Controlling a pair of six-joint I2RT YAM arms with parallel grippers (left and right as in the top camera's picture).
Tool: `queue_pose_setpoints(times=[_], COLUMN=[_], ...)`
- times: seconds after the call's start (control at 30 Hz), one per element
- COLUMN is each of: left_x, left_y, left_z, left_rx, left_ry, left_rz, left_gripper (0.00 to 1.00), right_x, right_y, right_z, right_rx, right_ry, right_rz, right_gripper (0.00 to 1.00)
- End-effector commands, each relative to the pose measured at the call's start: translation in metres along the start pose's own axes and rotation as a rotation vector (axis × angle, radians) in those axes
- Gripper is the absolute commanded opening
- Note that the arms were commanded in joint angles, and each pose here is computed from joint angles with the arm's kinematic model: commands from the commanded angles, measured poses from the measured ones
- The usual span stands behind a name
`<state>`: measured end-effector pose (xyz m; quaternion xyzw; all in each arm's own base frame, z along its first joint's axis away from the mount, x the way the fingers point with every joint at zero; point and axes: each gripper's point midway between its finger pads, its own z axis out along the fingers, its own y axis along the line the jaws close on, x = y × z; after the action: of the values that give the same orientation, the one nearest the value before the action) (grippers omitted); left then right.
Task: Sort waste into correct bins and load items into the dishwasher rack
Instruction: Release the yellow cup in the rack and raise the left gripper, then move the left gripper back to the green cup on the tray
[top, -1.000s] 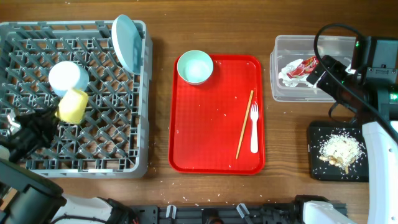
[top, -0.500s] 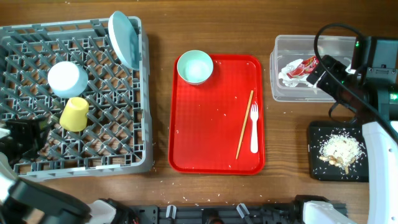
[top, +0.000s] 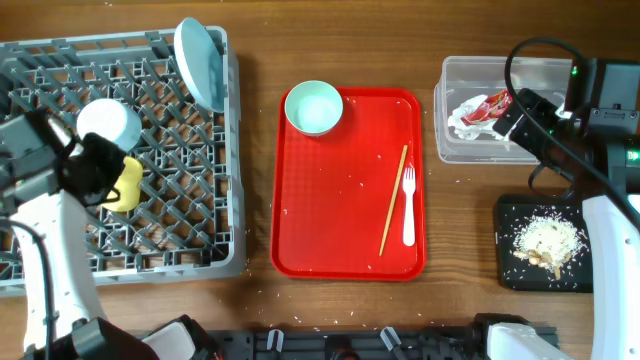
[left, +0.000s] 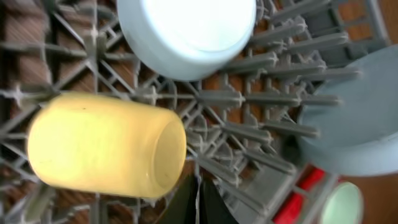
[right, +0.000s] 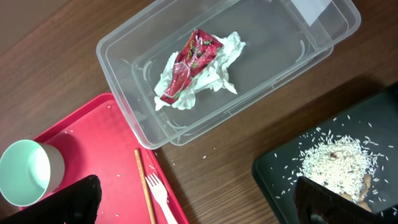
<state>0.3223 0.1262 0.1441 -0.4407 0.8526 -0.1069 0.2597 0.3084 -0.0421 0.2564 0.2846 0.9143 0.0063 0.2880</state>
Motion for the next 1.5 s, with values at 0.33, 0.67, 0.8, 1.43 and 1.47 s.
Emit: queue_pose_setpoints(times=[0.33, 0.67, 0.8, 1.43, 1.47], left_x=[-0.015, -0.027, -0.032, 0.140, 0.149], left_y=[0.026, 0.091, 0.077, -0.124, -0.127], left_z=[0.029, 0.000, -0.016, -0.058, -0.052], left_rx=[-0.214, -0.337, -0.232, 0.378, 0.355], left_ry=[-0.053, -0.086, -0.111, 0.263, 0.272], left_rz=[0.118, -0.182, -0.205, 0.475, 0.514], left_gripper=[0.04, 0.04, 0.04, 0.90, 0.90], right_x=[-0.002, -0.002, -0.002, -0.002, -0.002], right_y=[-0.003, -0.003, -0.003, -0.003, -0.003], right_z=[0.003, 0.003, 0.003, 0.003, 0.003], right_rx=[0.019, 0.019, 0.019, 0.019, 0.019], right_ry=[-0.004, -0.004, -0.004, -0.004, -0.004], right_rz=[0.003, 0.003, 0.003, 0.003, 0.003], right_gripper=[1.00, 1.00, 1.00, 1.00, 1.00])
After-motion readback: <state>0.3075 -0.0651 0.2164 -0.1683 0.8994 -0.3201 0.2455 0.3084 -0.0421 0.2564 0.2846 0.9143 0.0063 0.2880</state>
